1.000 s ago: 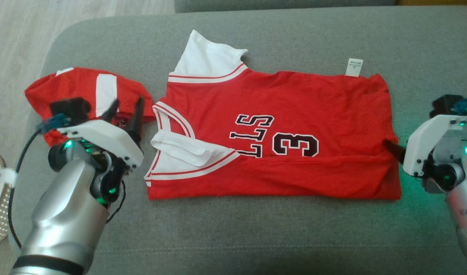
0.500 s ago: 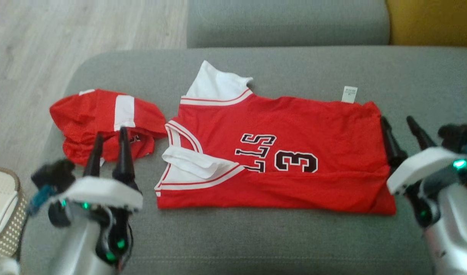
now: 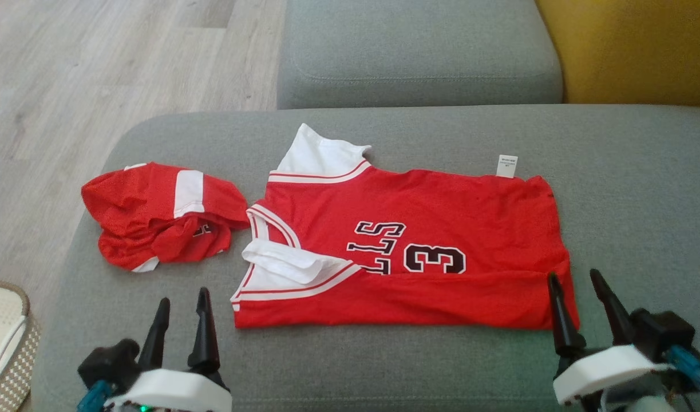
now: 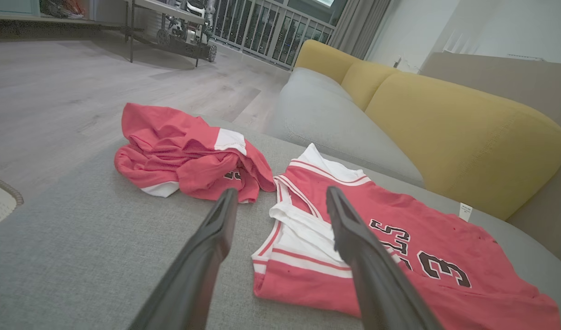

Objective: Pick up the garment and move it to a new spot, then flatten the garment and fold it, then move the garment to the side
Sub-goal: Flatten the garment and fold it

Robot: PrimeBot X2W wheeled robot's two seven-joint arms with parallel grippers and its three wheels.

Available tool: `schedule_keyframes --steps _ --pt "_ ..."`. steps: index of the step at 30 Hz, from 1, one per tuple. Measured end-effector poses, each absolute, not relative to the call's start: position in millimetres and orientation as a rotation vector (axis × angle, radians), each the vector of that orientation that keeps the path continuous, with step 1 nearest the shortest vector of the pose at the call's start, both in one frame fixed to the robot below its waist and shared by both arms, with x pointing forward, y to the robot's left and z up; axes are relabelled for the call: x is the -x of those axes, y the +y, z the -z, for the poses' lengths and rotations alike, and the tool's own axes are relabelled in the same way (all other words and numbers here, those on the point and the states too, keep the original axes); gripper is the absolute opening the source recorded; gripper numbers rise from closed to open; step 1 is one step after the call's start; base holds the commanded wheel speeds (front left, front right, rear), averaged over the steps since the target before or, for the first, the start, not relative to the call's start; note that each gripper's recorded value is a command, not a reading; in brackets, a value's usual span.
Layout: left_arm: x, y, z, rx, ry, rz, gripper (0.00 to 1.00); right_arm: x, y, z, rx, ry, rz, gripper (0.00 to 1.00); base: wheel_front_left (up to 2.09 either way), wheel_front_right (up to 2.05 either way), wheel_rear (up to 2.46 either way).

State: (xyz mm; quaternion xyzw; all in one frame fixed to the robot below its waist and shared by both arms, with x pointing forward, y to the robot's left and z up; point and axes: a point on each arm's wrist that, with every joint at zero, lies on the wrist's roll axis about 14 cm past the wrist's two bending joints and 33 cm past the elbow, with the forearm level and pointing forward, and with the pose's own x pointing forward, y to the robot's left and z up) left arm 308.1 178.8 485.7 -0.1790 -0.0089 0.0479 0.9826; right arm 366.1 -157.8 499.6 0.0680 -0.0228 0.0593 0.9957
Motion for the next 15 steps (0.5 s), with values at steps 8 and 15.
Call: schedule_keyframes --steps 8,15 --pt "-301.2 169.6 -476.6 0.321 0.012 -0.068 1.00 -350.2 -158.0 -490.1 -0.167 -0.023 -0.114 1.00 0.00 0.00 0.00" --pt "-302.4 155.7 -440.1 0.323 0.143 -0.048 1.00 -348.5 -157.3 -492.7 -0.174 -0.034 -0.115 1.00 0.00 0.00 0.00"
